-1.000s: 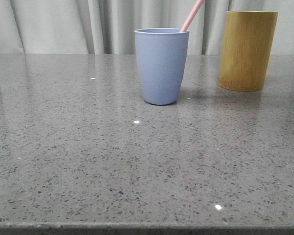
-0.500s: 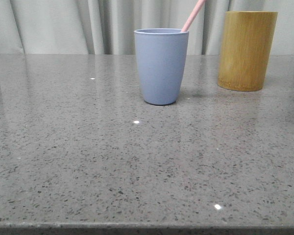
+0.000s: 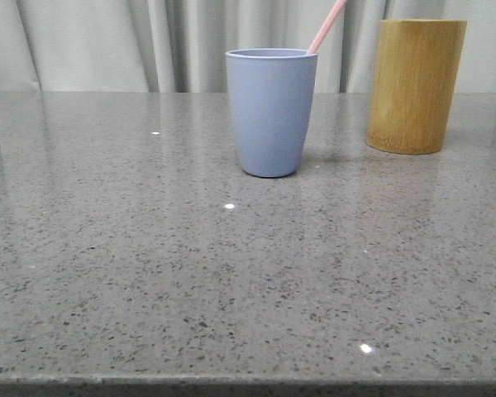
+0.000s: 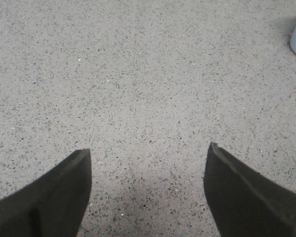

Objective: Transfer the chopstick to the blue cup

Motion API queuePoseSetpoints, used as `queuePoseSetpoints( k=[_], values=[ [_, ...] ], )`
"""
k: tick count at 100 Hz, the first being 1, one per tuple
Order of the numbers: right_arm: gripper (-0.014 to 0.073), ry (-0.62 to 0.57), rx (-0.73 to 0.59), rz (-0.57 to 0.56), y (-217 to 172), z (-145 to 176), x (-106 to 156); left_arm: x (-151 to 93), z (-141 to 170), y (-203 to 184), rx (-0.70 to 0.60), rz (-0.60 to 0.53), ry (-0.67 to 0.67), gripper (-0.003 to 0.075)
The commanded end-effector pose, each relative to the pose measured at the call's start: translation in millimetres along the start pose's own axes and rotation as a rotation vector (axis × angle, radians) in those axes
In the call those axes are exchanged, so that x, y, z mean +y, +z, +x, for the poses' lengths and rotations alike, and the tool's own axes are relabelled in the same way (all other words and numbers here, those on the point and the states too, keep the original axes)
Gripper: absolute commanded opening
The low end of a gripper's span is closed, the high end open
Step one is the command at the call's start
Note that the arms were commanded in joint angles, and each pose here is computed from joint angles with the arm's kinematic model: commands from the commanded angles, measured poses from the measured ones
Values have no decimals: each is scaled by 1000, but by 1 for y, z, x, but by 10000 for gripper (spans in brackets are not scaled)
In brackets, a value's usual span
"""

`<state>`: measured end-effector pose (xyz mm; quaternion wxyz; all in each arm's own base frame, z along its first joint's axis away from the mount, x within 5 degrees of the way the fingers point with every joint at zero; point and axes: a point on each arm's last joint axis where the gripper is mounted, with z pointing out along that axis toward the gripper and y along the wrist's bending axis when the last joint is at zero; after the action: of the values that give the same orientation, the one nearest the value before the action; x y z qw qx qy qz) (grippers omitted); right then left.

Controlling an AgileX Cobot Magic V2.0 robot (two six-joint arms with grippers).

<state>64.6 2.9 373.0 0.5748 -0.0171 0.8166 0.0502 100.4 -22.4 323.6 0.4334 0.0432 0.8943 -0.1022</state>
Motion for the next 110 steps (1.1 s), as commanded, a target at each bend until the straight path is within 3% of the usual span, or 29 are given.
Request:
queuePoseSetpoints(
  k=[1,19,42,49,63,77,82,110],
  values=[
    [446,-4,-54,-4,-5,8,-2,-1,-12,-5,-83,6,-10,474],
    [446,-11,-3,6,0,36,-5,-1,-12,-5,-83,6,-10,474],
    [441,-12,9,8,1,38,-5,-1,-12,-5,-83,6,-10,472],
    [395,-12,10,9,1,38,-5,-1,-12,-5,-83,6,-10,452],
    [176,-12,10,9,1,38,-5,-1,-12,-5,-83,6,-10,306],
    [-74,-12,10,9,1,38,-5,-1,-12,-5,-83,6,-10,65],
    [-64,-12,11,9,1,38,-5,-1,-12,-5,-83,6,-10,-18],
    [-67,-12,11,9,1,38,-5,-1,-12,-5,-83,6,-8,-19]
  ],
)
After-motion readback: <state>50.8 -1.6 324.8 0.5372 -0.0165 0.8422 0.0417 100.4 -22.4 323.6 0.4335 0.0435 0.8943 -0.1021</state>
